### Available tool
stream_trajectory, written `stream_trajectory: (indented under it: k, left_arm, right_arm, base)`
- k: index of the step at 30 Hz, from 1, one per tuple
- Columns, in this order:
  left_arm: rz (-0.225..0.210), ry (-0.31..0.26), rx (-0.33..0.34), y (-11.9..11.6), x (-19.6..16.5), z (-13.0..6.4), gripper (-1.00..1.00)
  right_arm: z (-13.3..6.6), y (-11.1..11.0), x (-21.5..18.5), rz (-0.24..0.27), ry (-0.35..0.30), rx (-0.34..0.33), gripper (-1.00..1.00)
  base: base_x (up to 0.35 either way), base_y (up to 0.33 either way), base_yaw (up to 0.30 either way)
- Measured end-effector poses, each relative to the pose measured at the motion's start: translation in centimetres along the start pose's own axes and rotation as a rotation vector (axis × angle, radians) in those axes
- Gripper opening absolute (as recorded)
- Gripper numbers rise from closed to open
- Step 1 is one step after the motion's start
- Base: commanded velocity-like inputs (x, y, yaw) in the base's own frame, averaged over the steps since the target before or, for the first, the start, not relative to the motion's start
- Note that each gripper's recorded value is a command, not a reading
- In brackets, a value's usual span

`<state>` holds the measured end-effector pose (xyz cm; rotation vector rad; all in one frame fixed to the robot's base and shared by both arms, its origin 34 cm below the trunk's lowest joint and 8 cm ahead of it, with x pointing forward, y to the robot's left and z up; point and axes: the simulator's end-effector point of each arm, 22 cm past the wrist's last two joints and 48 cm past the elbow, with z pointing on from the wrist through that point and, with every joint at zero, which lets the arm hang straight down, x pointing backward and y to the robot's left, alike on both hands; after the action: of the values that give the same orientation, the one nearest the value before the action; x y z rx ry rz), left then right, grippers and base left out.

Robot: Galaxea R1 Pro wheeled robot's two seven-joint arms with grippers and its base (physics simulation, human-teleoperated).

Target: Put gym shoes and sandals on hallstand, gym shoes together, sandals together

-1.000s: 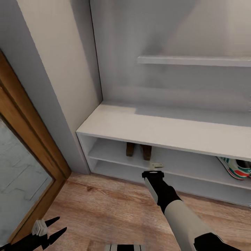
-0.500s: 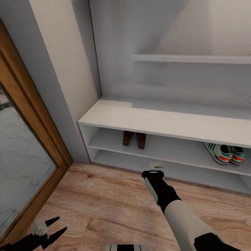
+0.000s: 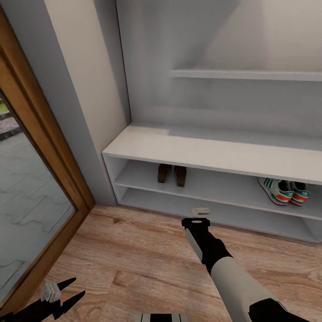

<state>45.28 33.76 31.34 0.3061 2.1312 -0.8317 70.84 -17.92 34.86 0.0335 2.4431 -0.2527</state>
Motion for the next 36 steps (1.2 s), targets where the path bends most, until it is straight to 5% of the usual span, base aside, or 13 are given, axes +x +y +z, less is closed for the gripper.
stream_trajectory:
  k: [9, 15, 31, 36]
  left_arm:
    - [0.002, -0.005, 0.0, -0.1, -0.3, 0.0, 1.0]
    - [0.003, -0.007, -0.002, 0.0, -0.3, 0.0, 1.0]
    - [0.019, -0.013, -0.003, 0.1, -0.8, -0.1, 1.0]
    - [0.02, -0.014, -0.004, 0.2, -0.9, -0.1, 1.0]
  right_arm:
    - [-0.1, 0.0, -0.8, 0.017, -0.043, 0.001, 1.0]
    - [0.4, 0.0, 1.3, 0.005, -0.008, 0.005, 1.0]
    - [1.8, -0.3, 5.3, 0.037, -0.077, 0.019, 1.0]
    - [2.0, 1.2, 6.8, 0.025, -0.062, -0.046, 1.0]
  base:
    - [-0.022, 0.0, -0.111]
    - [-0.287, 0.0, -0.011]
    - [-0.229, 0.0, 0.0]
    - [-0.005, 0.0, 0.0]
